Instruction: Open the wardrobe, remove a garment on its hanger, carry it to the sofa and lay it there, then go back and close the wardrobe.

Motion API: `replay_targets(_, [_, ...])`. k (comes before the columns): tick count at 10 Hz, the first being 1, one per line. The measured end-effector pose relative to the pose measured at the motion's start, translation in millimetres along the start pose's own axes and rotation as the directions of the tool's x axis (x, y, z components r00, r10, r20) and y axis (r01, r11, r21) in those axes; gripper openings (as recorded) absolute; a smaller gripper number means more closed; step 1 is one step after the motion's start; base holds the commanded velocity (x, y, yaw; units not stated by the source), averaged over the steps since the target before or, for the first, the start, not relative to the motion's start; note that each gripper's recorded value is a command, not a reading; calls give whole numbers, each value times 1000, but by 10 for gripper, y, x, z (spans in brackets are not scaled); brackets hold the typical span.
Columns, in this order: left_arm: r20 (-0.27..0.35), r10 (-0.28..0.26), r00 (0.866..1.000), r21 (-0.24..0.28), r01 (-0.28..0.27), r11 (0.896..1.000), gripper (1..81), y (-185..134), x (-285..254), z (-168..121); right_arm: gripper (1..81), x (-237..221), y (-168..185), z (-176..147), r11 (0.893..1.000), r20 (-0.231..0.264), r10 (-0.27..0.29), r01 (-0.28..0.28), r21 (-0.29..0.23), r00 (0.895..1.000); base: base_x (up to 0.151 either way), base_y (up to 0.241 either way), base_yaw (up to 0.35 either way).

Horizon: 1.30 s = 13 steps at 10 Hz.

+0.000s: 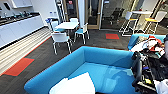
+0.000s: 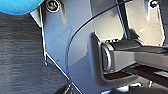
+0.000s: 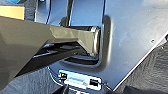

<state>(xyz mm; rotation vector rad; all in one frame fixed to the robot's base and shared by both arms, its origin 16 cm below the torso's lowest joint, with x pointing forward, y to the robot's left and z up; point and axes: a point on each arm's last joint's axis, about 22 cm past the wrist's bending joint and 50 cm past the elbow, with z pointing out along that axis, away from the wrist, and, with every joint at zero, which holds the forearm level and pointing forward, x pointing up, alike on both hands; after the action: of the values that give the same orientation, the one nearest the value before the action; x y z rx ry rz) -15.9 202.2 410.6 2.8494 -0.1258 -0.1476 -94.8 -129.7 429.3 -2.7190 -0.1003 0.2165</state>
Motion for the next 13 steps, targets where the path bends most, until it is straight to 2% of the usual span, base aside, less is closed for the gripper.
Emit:
replay_targets(2, [14, 42, 999, 2, -43, 999, 811, 3, -76, 4, 811, 3, -5, 0, 1000, -3, 2, -2, 1, 1000, 0, 0, 0])
replay_targets(5, [-5, 54, 999, -10, -54, 998, 811, 105, 2, 20, 811, 38, 3, -3, 1000, -10, -2, 2, -1, 1000, 0, 0, 0])
replay_targets(9, [-99, 98, 990, 8, -97, 995, 811, 88, 390, -66, 811, 438, 34, -44, 999, -99, -42, 41, -14, 994, 0, 0, 0])
replay_targets(13, [-108, 102, 989, 9, -102, 995, 811, 99, 393, -73, 811, 438, 33, -48, 999, -105, -46, 44, -15, 993, 0, 0, 0])
